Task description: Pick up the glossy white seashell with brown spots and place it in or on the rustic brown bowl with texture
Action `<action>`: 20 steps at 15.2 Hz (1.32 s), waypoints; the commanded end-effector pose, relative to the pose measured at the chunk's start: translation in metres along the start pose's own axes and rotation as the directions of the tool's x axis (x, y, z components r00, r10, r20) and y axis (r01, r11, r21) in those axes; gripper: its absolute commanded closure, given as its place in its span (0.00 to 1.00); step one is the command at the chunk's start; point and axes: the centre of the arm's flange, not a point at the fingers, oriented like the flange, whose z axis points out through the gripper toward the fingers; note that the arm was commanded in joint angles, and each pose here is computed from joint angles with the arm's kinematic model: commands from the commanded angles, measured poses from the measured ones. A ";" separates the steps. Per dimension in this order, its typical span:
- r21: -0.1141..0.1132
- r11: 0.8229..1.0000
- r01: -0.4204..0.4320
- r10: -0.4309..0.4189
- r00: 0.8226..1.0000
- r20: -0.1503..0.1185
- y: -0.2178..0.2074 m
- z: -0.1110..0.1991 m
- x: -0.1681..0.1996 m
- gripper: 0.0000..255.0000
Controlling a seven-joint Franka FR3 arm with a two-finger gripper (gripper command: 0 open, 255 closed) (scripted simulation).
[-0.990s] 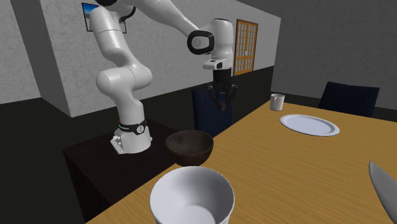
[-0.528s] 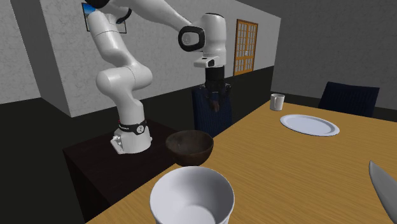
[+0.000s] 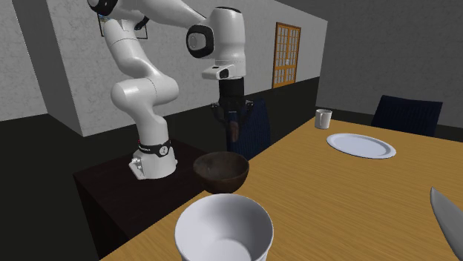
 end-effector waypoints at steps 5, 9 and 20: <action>0.000 1.000 0.002 -0.002 1.000 0.000 0.041 0.003 0.049 1.00; 0.000 1.000 0.002 -0.002 1.000 0.000 0.042 0.024 0.049 1.00; 0.000 1.000 0.002 -0.002 1.000 0.000 0.044 0.076 0.049 1.00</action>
